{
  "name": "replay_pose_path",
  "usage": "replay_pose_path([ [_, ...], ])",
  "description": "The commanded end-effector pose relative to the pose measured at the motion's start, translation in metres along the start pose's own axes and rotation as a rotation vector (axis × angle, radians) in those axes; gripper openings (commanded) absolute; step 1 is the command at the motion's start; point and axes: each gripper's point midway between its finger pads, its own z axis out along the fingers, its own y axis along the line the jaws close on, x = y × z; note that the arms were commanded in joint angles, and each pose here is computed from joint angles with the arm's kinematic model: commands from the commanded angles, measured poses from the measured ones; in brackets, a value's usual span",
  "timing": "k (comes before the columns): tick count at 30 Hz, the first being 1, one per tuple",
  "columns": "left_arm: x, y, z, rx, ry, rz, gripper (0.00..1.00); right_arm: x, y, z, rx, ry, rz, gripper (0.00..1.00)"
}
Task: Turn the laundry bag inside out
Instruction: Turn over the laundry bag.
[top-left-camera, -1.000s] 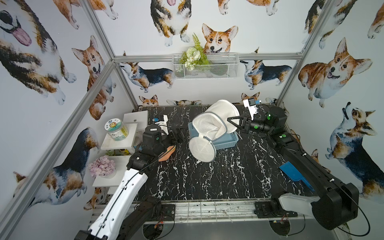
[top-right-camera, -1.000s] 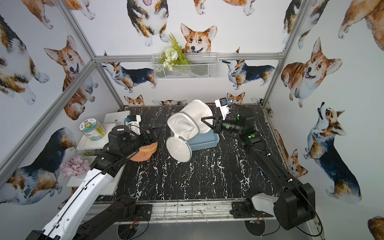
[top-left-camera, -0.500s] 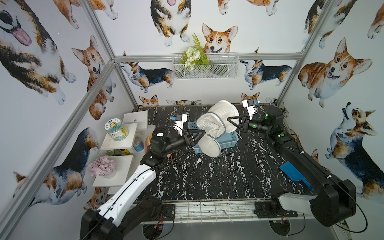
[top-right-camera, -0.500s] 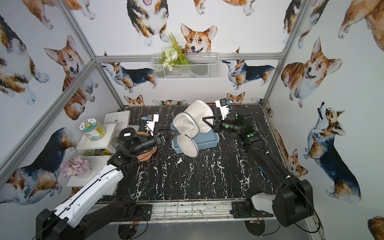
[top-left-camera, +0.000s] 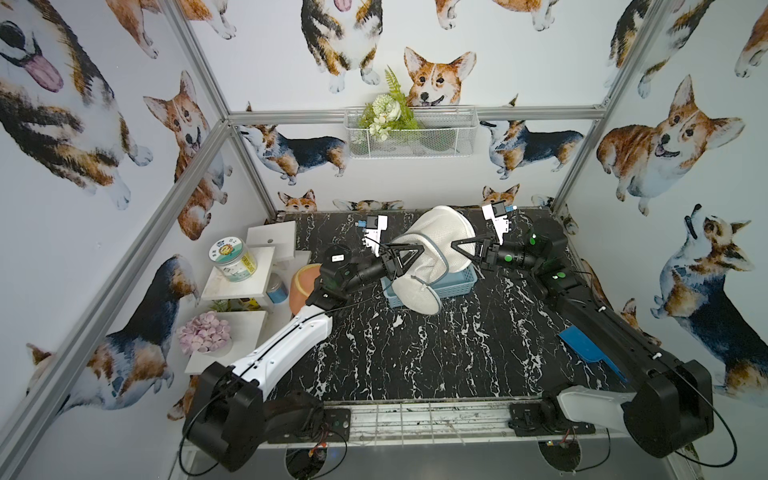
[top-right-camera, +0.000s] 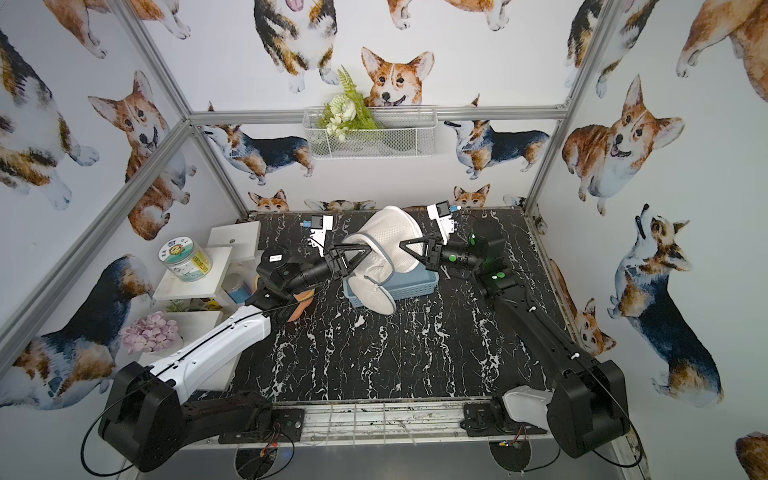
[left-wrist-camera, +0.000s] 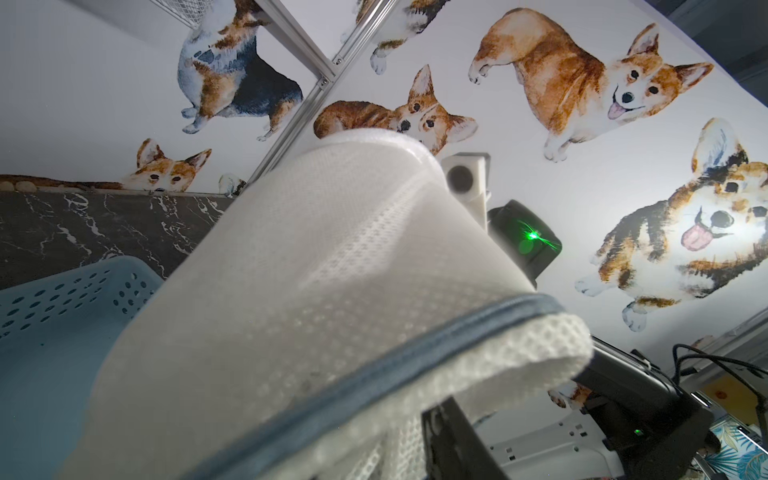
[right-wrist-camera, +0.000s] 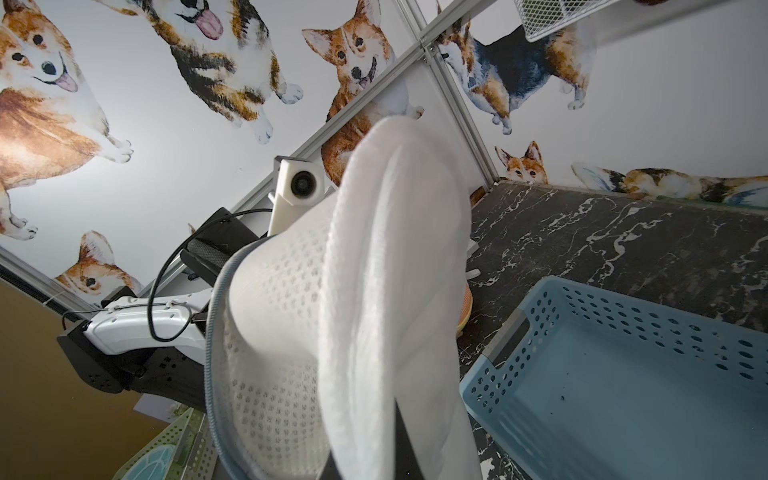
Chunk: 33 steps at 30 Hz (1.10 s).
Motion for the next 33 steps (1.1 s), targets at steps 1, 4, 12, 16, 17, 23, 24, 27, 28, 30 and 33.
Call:
replay_pose_path([
  [1, -0.015, -0.002, -0.001, 0.026, -0.051, 0.03, 0.46, -0.007, 0.019, -0.002, -0.072, -0.017, -0.04, 0.0],
  [4, -0.018, -0.005, -0.002, 0.071, -0.067, 0.015, 0.49, -0.004, 0.025, -0.002, -0.106, -0.016, -0.031, 0.0],
  [12, -0.014, -0.007, 0.0, 0.141, -0.066, 0.0, 0.61, 0.0, 0.036, -0.002, -0.187, -0.019, -0.006, 0.0],
  [16, -0.011, 0.002, 0.001, 0.111, -0.059, -0.008, 0.63, -0.001, 0.043, -0.004, -0.225, -0.021, -0.001, 0.0],
  [17, -0.01, 0.004, 0.0, 0.108, -0.061, -0.01, 0.64, -0.001, 0.044, -0.004, -0.232, -0.021, 0.002, 0.0],
  [23, -0.012, 0.002, 0.001, 0.149, -0.063, -0.023, 0.72, 0.0, 0.047, -0.004, -0.255, -0.007, 0.009, 0.0],
  [24, -0.012, -0.002, 0.001, 0.173, -0.06, -0.027, 0.71, 0.001, 0.046, -0.003, -0.258, -0.007, 0.013, 0.0],
  [27, -0.012, -0.012, -0.002, 0.246, -0.072, -0.05, 0.65, 0.002, 0.042, -0.001, -0.255, -0.015, 0.03, 0.0],
  [28, -0.012, -0.015, -0.003, 0.267, -0.075, -0.059, 0.61, 0.002, 0.039, 0.0, -0.249, -0.018, 0.038, 0.0],
  [30, -0.011, -0.021, -0.005, 0.308, -0.082, -0.077, 0.5, 0.003, 0.033, 0.002, -0.237, -0.023, 0.052, 0.0],
  [33, -0.007, -0.018, -0.005, 0.307, -0.076, -0.102, 0.31, 0.004, 0.023, 0.005, -0.218, -0.028, 0.07, 0.0],
])
